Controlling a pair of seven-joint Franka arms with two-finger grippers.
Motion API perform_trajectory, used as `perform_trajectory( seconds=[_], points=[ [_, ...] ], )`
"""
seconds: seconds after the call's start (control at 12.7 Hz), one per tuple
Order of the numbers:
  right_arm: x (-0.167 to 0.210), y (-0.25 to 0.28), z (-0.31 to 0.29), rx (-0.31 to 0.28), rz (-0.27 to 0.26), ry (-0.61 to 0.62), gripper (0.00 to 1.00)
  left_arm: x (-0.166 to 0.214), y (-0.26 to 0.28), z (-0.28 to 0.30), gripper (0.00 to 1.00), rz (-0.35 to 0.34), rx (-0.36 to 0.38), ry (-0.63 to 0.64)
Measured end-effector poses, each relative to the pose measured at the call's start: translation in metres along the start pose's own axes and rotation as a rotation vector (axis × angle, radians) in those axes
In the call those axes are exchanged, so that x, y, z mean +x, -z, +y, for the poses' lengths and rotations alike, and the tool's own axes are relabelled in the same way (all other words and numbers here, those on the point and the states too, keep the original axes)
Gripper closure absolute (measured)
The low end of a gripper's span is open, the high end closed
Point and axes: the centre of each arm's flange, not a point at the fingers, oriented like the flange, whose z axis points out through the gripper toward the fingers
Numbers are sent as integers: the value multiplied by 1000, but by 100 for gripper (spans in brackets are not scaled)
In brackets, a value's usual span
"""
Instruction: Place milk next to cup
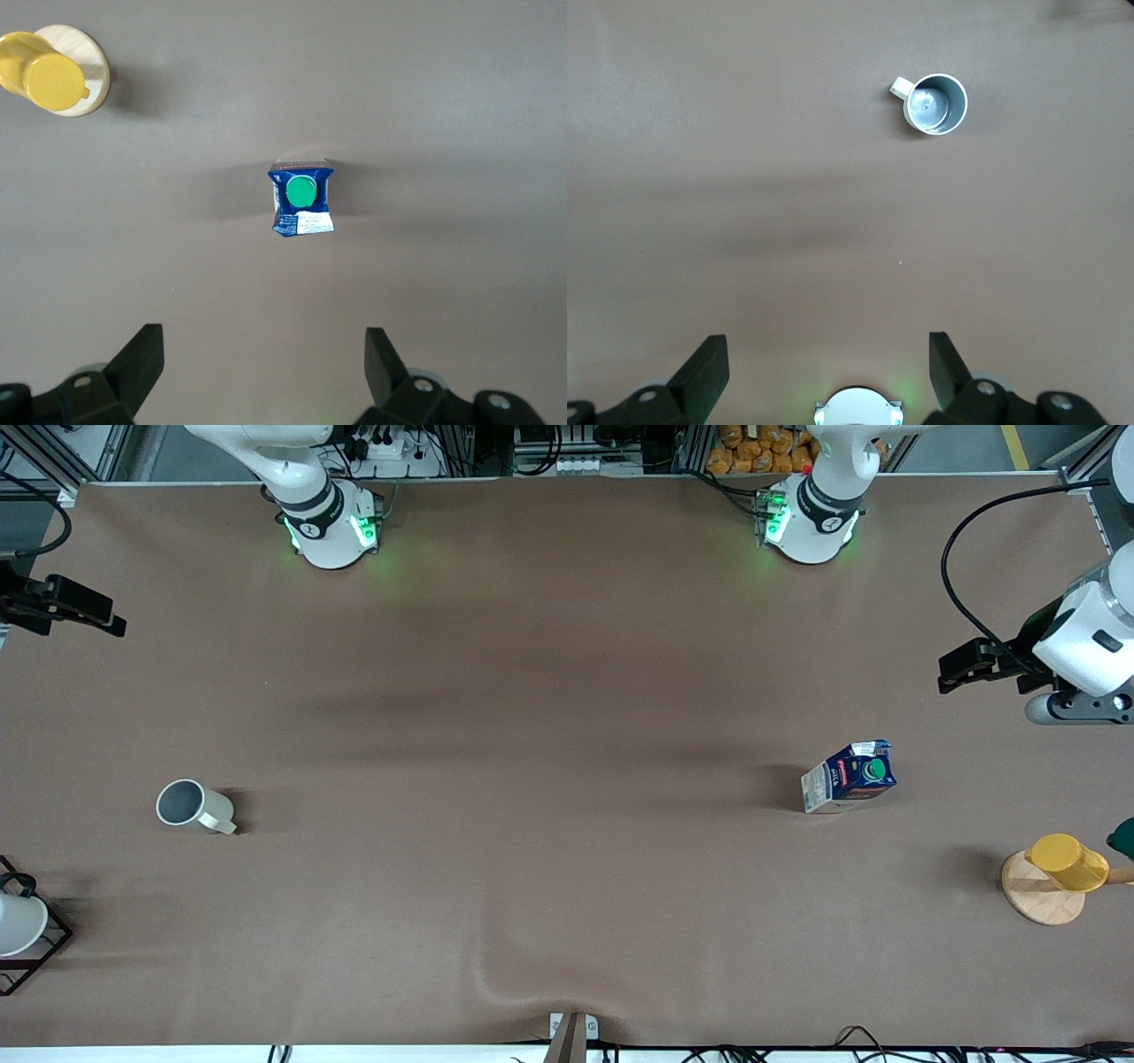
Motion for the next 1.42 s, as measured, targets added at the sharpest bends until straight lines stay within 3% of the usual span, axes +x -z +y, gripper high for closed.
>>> perform_trajectory(
  seconds=[1.02, 1.42],
  points=[
    [11, -11, -3, -1, 21, 6, 0, 1, 7, 2, 0, 12, -3, 11],
    [13, -14, -3, -1, 15, 6, 0, 14, -17, 2, 0, -13, -7, 52]
  ],
)
